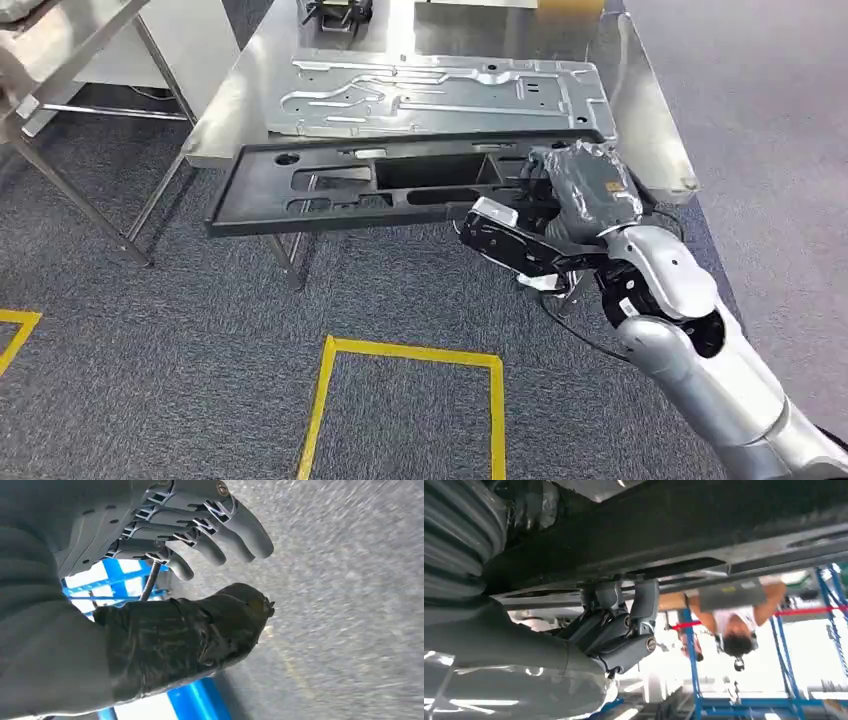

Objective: Take the parts from the cabinet and place them on the table.

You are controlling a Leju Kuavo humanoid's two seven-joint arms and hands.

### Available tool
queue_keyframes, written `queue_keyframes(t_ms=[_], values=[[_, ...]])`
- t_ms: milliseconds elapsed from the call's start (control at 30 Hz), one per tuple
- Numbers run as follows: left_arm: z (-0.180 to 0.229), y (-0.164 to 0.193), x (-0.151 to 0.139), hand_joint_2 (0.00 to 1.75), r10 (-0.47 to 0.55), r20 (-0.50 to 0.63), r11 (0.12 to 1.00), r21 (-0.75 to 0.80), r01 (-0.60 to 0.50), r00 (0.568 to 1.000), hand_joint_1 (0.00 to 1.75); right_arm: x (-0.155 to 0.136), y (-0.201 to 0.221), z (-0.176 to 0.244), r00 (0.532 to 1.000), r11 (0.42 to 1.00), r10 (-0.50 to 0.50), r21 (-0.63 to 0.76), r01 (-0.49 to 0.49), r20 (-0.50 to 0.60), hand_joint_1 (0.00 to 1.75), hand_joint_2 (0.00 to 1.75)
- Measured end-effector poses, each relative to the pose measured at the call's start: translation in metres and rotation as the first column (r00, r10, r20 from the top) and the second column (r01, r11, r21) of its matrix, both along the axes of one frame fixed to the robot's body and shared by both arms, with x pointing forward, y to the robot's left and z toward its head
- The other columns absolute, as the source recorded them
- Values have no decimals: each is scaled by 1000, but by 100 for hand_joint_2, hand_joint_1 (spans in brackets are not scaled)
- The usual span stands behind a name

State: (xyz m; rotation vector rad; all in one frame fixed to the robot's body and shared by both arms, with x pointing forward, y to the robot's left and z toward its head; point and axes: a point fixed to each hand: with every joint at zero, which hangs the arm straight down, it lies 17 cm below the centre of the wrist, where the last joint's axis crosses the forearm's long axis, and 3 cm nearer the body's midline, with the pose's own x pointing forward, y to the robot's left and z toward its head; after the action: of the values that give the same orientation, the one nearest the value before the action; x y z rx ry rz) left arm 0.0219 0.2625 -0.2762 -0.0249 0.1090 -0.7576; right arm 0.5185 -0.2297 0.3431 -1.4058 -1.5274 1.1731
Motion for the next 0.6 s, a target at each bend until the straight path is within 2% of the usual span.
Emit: queue_keyframes(t_ms=[67, 600], values=[[0, 0, -1, 175, 0, -1, 1000, 0, 0, 1000, 0, 0, -5, 16, 999, 1000, -6, 11, 5, 33, 175, 175], [0, -3, 0, 175, -5, 1, 1000, -4, 5, 1000, 0, -13, -12, 52, 990, 999, 3, 50, -10, 138, 175, 175]])
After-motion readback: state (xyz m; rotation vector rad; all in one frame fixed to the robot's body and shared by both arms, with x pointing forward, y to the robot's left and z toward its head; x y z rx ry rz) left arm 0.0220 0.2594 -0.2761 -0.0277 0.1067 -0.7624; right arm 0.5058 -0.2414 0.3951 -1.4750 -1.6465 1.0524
